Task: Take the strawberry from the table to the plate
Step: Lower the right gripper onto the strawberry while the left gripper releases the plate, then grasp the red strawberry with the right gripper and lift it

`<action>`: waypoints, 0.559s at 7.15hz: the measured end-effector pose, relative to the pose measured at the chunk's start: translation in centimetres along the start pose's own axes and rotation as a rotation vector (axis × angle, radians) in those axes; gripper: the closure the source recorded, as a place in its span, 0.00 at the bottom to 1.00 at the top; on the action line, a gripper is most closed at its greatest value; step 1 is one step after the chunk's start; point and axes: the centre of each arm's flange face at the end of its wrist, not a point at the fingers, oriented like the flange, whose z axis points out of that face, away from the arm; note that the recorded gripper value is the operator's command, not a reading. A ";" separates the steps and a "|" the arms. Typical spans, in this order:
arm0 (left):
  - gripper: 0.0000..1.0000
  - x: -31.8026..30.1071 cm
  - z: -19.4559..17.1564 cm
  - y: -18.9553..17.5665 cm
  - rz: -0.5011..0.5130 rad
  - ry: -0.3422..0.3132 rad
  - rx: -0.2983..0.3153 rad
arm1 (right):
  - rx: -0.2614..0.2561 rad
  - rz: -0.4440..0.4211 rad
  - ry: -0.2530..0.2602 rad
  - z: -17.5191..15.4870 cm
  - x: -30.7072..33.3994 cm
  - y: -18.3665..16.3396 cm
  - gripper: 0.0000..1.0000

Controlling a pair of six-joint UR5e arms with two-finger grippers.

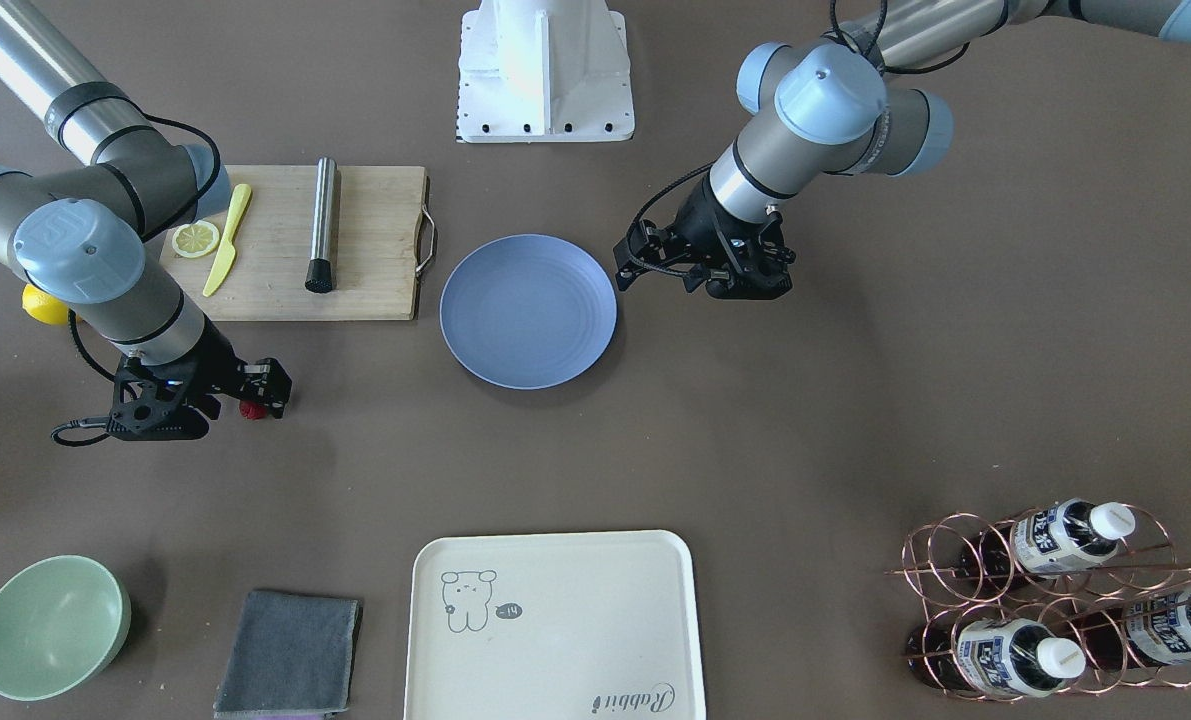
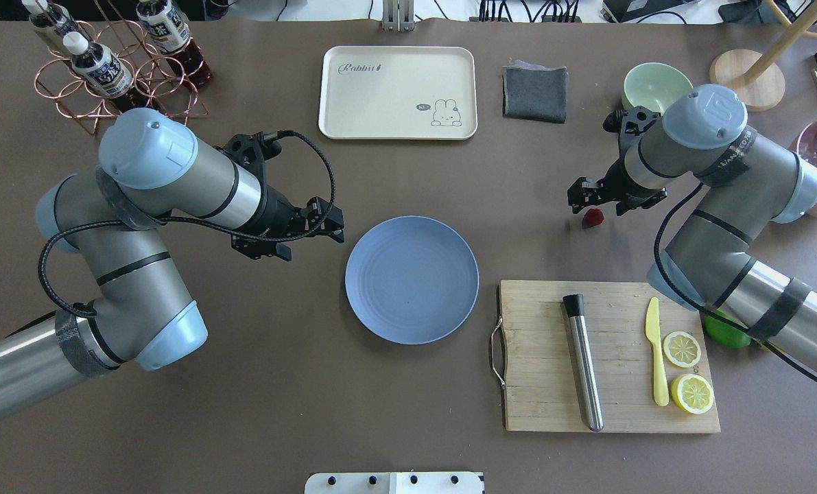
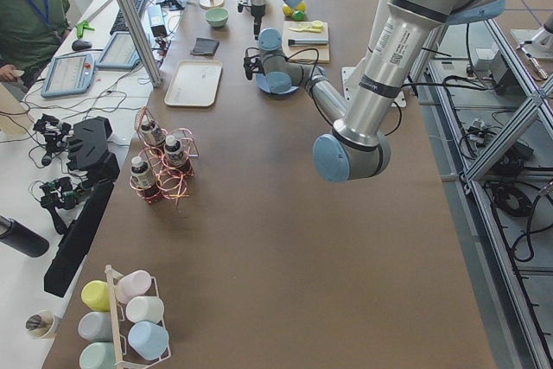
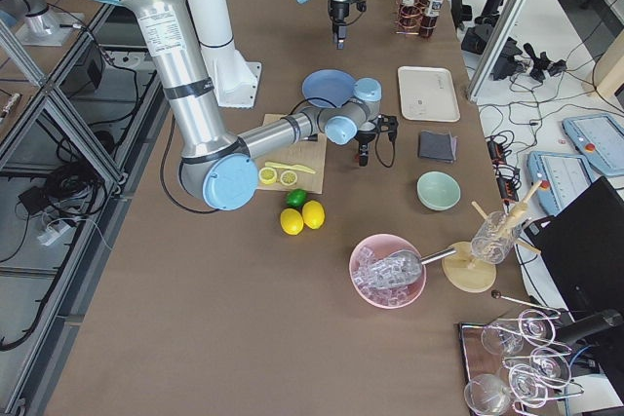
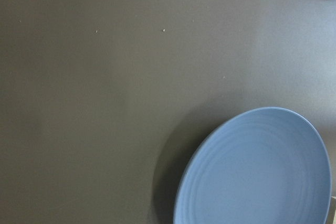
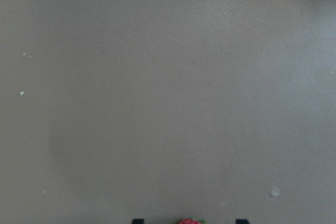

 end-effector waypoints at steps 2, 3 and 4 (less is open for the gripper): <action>0.02 0.0 -0.3 -0.3 -0.003 0.002 0.005 | 0.004 -0.007 -0.009 -0.4 -0.6 0.2 1.00; 0.02 -0.3 -0.8 -0.9 -0.008 0.002 0.004 | 0.012 -0.010 -0.021 -1.2 -1.0 0.1 1.00; 0.02 -0.9 -1.7 -1.8 -0.014 0.004 -0.003 | 0.022 -0.014 -0.044 -2.7 -1.7 -0.1 1.00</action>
